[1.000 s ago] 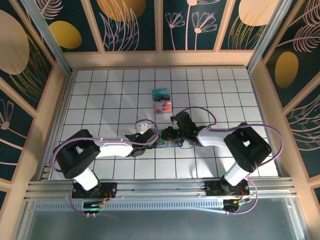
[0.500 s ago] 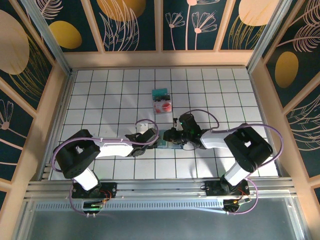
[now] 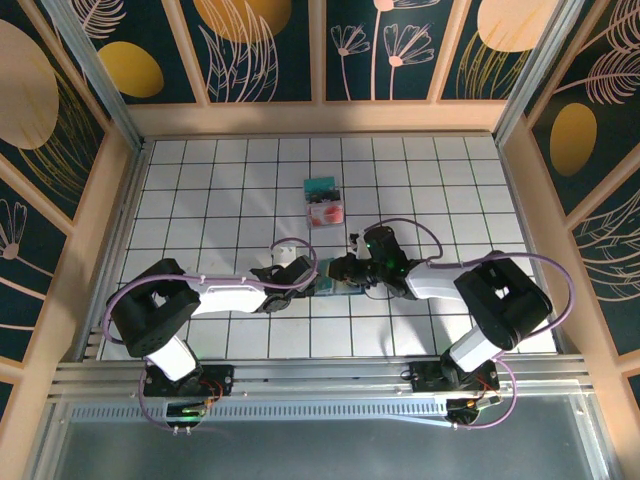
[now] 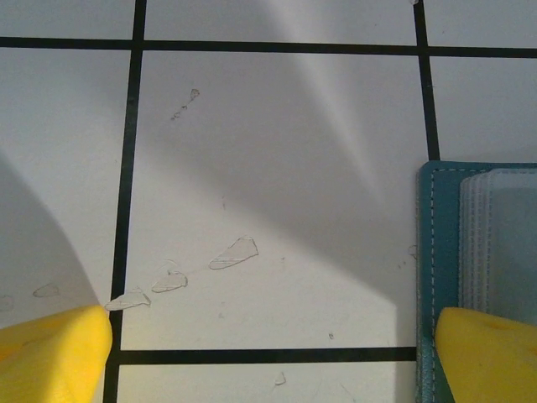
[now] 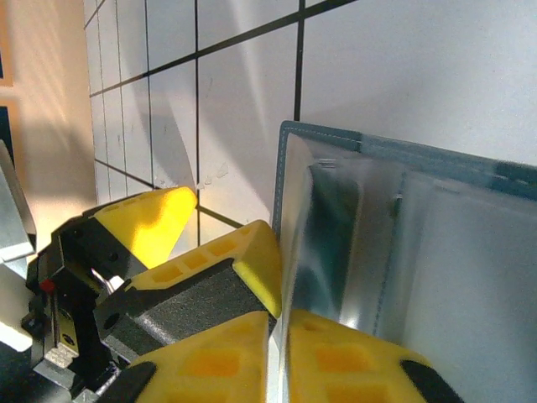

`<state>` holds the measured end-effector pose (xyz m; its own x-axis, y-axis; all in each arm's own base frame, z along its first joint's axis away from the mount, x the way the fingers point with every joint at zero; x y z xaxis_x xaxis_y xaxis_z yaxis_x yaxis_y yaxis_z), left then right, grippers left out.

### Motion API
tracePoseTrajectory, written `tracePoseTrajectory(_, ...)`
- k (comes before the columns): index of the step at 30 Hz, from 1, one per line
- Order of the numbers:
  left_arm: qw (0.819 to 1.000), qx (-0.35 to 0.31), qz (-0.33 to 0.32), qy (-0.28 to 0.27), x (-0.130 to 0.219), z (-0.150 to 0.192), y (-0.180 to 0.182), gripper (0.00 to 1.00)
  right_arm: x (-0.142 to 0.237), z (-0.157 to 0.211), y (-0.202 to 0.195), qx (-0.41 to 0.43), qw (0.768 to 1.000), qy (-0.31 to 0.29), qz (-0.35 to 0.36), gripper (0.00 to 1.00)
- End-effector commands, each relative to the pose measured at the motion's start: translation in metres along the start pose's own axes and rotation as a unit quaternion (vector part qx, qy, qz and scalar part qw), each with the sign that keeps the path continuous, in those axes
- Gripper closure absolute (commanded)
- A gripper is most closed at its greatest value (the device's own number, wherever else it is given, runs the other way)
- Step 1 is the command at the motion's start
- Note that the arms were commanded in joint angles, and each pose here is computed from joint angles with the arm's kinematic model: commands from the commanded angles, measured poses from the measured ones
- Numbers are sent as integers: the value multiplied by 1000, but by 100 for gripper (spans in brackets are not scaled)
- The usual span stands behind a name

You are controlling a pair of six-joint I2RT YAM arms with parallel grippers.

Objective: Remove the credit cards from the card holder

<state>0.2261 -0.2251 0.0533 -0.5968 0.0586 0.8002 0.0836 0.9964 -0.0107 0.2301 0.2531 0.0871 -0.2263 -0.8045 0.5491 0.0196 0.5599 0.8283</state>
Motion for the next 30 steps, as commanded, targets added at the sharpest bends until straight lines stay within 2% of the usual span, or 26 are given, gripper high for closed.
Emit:
tracePoseTrajectory(1,998,-29,-29,55,-5,22,13,1,9,-5,6,7,1000,-12,-13,91)
tracePoseTrajectory(12,997,-32,-37,53,-3,21,15,2,26,-16,-11,16,996,-47,69,96)
tracePoseTrajectory(18,998,-24,-25,43,4,12,11,2,39,-22,-9,32,993,-70,86,97)
tracePoseTrajectory(26,999,14,37,-26,41,-32,-3,1,63,-30,6,61,988,-116,77,99)
tracePoseTrajectory(30,990,47,104,-77,65,-63,-10,1,77,-35,22,78,985,-144,49,99)
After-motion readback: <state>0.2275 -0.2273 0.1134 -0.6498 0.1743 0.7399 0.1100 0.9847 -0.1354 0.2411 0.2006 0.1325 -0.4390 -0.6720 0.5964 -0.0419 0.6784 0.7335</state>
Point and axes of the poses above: each hand's point on the last joint's axis, 136 mm out from that joint toward the fingers, its own x axis back along the fingers, its own y axis along the line the jaws close on, z = x × y, the point moved 5 cm from there along x, back along the fingers, and after that the axes turned 7 degrees about -x, right-handed, at the moved point
